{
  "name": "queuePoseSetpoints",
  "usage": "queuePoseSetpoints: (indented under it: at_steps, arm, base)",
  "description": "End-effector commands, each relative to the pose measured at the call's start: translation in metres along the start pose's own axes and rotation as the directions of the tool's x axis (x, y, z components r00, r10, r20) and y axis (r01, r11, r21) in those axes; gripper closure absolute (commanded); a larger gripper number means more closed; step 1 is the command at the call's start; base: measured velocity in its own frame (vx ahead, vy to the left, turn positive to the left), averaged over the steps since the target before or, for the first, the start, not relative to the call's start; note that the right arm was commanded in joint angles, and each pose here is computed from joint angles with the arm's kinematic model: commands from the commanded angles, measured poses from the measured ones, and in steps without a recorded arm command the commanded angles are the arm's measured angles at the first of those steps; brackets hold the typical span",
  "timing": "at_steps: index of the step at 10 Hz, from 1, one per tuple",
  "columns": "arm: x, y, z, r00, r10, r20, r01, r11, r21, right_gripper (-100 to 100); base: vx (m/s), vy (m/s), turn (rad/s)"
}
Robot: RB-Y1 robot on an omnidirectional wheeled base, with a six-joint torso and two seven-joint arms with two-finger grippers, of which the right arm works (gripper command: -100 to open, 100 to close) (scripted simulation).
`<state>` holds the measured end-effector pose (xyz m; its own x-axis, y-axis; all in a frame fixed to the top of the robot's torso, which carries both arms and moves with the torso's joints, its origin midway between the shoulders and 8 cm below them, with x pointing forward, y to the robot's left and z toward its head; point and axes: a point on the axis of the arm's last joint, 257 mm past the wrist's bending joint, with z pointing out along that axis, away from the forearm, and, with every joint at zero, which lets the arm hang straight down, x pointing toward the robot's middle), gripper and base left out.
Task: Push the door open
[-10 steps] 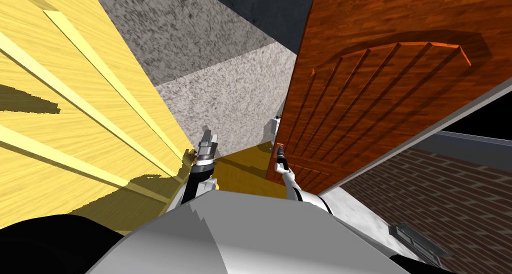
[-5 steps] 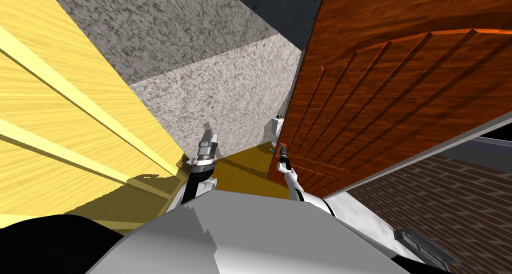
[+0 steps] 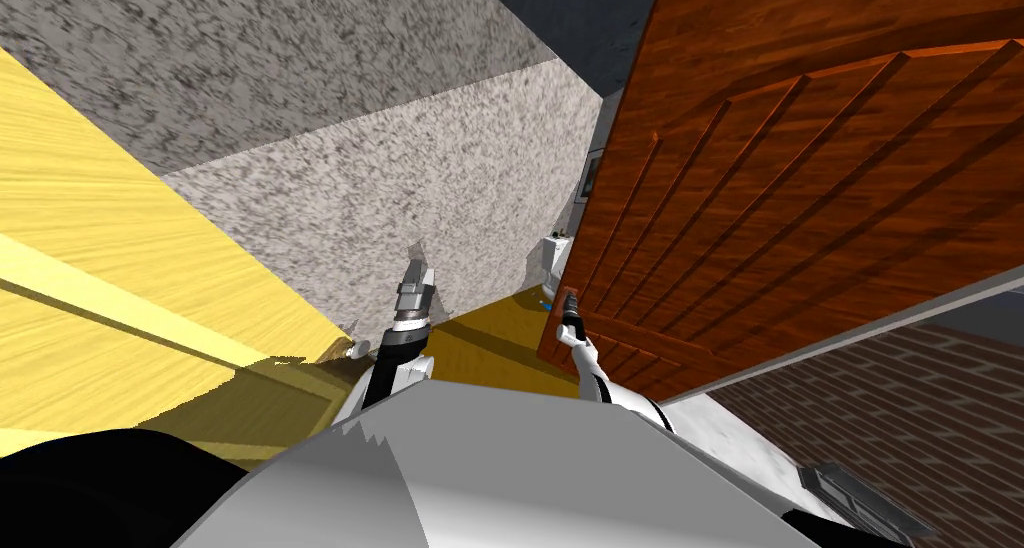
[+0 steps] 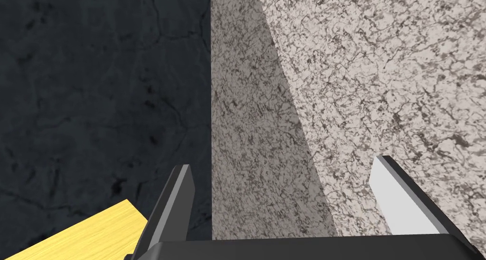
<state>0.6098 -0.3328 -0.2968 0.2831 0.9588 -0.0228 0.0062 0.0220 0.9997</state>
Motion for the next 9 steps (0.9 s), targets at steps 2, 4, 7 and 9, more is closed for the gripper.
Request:
queuePoseSetpoints:
  at_steps: [2,4,7,9]
  arm:
    - [-0.010,0.001,0.0001,0.999,0.018,0.032,-0.018,1.000,-0.002,100]
    - [-0.021,0.000,0.0018,0.999,0.009,0.047,-0.009,1.000,-0.001,100]
    - [-0.045,0.001,0.0037,0.996,0.007,0.090,-0.006,1.000,-0.004,100]
    - [-0.062,0.002,0.0040,0.993,0.008,0.122,-0.007,1.000,-0.004,100]
  base:
    - [0.184,0.068,-0.074]
    - [0.098,0.030,-0.018]
    - [0.200,0.061,-0.056]
    - [0.196,0.060,-0.050]
